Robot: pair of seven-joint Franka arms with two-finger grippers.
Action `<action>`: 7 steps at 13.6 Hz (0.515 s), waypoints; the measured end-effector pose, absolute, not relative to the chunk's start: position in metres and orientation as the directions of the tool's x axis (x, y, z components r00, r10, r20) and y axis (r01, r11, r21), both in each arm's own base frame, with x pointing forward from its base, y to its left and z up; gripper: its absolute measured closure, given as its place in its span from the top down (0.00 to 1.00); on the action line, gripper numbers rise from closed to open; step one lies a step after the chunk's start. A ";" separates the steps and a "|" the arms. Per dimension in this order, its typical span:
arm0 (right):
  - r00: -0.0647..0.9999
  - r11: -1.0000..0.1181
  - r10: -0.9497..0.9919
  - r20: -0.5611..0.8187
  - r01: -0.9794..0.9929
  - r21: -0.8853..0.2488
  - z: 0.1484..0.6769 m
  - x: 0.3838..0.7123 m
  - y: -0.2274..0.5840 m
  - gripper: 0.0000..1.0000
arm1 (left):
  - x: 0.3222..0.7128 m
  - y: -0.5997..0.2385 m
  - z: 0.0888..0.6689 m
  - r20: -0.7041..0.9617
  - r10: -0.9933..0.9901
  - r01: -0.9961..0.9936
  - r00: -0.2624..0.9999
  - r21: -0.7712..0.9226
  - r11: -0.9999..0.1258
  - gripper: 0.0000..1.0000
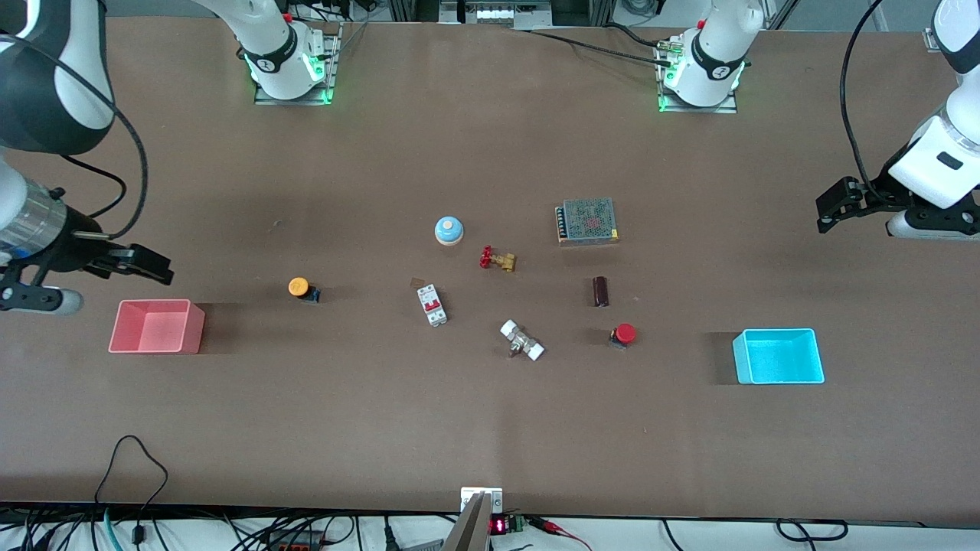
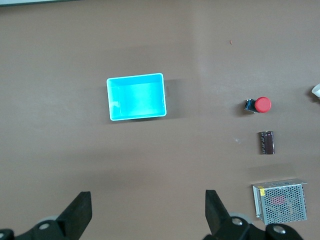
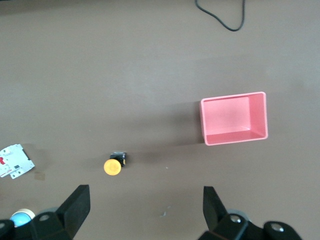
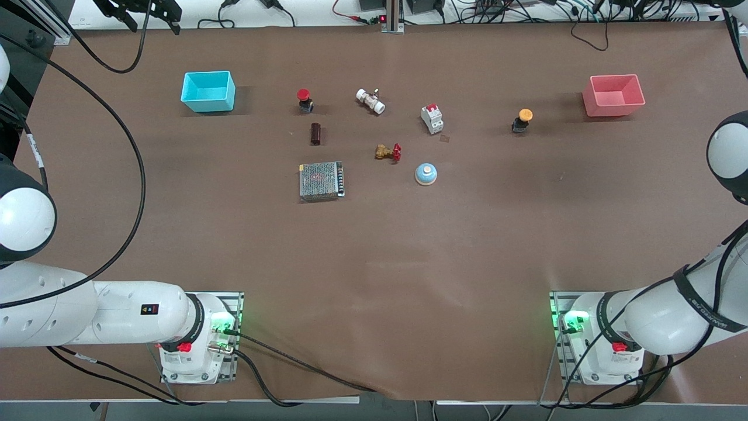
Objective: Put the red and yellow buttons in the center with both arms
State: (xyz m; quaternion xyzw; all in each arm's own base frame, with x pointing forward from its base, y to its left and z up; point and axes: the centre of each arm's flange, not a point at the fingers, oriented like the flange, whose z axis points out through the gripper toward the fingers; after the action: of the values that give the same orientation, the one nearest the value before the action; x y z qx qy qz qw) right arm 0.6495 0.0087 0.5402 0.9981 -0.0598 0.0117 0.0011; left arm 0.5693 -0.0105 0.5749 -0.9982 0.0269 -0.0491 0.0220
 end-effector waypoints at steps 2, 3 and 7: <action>0.993 -0.993 -0.119 0.007 -0.119 -0.015 0.547 0.647 -0.014 1.00 | 0.570 -0.011 0.582 0.113 -0.058 -0.053 0.992 -0.047 -0.998 1.00; 0.994 -0.994 -0.109 0.009 -0.108 -0.024 0.554 0.646 -0.021 1.00 | 0.570 -0.012 0.585 0.117 -0.058 -0.053 0.991 -0.047 -0.997 1.00; 0.997 -0.997 -0.072 0.011 -0.072 0.031 0.587 0.630 -0.026 1.00 | 0.570 -0.012 0.585 0.118 -0.059 -0.054 0.991 -0.047 -0.997 1.00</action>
State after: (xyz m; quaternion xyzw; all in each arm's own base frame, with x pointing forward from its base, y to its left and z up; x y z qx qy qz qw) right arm 0.6298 -0.0258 0.5866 0.9992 -0.0360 0.0051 0.0156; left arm 0.5700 -0.0120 0.5850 -0.9976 0.0282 -0.0596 0.0221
